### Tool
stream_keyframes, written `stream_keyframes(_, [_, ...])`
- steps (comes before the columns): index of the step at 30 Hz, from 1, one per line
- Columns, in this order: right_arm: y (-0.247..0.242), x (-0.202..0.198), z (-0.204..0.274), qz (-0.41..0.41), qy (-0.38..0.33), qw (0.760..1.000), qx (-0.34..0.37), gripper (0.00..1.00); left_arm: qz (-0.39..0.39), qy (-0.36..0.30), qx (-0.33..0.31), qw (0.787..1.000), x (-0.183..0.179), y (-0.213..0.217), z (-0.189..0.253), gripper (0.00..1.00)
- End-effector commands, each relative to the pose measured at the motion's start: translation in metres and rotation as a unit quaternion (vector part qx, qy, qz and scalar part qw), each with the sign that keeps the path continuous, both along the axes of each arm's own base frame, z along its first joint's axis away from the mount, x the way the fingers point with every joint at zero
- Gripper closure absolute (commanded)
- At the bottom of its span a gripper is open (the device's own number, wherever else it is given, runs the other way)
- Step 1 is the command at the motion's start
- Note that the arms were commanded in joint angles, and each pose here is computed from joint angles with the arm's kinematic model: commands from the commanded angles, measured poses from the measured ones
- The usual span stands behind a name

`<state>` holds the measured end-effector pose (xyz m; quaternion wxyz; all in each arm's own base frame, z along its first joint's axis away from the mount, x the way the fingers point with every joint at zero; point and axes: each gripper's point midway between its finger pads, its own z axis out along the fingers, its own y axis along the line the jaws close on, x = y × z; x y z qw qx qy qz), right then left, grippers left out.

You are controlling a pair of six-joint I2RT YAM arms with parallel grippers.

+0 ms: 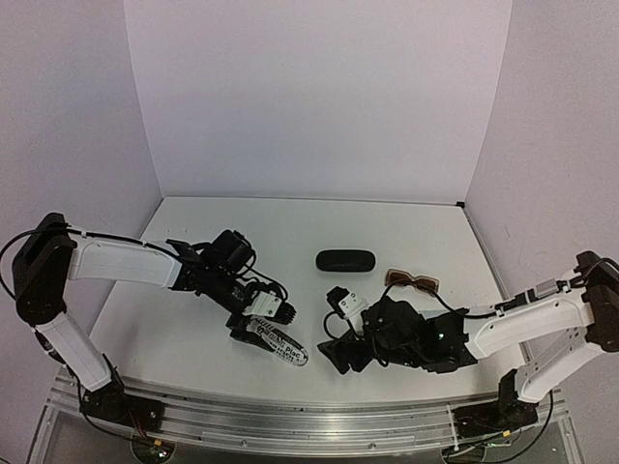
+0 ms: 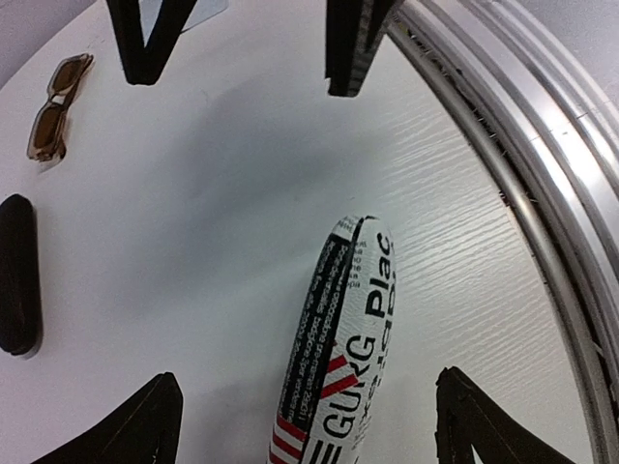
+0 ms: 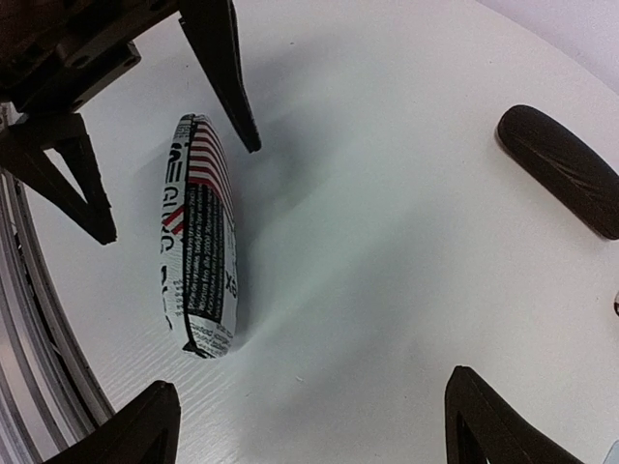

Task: Organize the sunglasses
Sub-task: Adjust the sunglasses case at the center of the board, then move the sunglasses case at the center of the board.

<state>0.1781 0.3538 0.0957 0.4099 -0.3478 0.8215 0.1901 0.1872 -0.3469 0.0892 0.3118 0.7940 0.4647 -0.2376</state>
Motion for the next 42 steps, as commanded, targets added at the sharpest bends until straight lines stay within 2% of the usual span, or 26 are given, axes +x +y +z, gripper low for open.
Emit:
stream_keyframes(1, [-0.009,0.004,0.017,-0.027,-0.005,0.999,0.035,0.13,-0.041,0.082,-0.043,0.995,-0.004,-0.023,0.046,0.21])
stream_keyframes(5, [-0.014,0.003,0.019,-0.033,-0.005,0.999,0.04,0.13,0.061,0.117,-0.036,0.991,0.034,-0.041,0.04,0.23])
stream_keyframes(8, [-0.013,0.004,0.019,-0.029,-0.009,0.999,0.037,0.13,0.109,0.091,0.003,0.99,0.055,-0.037,0.005,0.25])
stream_keyframes(11, [-0.011,0.004,0.019,-0.025,-0.011,0.999,0.034,0.13,0.127,0.06,0.031,0.99,0.063,-0.029,-0.022,0.26])
stream_keyframes(16, [-0.011,0.003,0.016,-0.026,-0.007,0.999,0.033,0.13,0.117,0.029,0.05,0.991,0.051,-0.017,-0.036,0.26])
stream_keyframes(22, [-0.012,0.004,0.014,-0.029,-0.006,0.999,0.03,0.13,0.108,0.032,0.031,0.993,0.023,0.005,-0.022,0.24])
stream_keyframes(25, [-0.009,0.003,0.012,-0.021,-0.006,0.999,0.024,0.13,0.101,0.039,0.013,0.994,0.01,0.012,-0.013,0.19])
stream_keyframes(31, [0.006,-0.001,0.004,0.008,0.004,1.0,0.013,0.13,0.128,0.065,-0.006,0.99,0.021,0.002,0.022,0.07])
stream_keyframes(33, [0.009,-0.001,0.003,0.012,0.006,1.0,0.011,0.13,0.1,0.086,-0.004,0.991,0.009,0.003,0.029,0.03])
stream_keyframes(37, [0.007,0.001,0.003,0.004,0.003,1.0,0.011,0.13,-0.013,0.119,0.038,0.992,-0.043,0.031,0.016,0.0])
stream_keyframes(39, [0.003,0.002,0.005,-0.006,0.001,1.0,0.014,0.13,-0.051,0.083,0.046,0.994,-0.058,0.048,0.005,0.0])
stream_keyframes(42, [0.0,0.001,0.004,-0.007,0.002,1.0,0.015,0.13,-0.087,0.015,0.041,0.995,-0.061,0.057,-0.009,0.0])
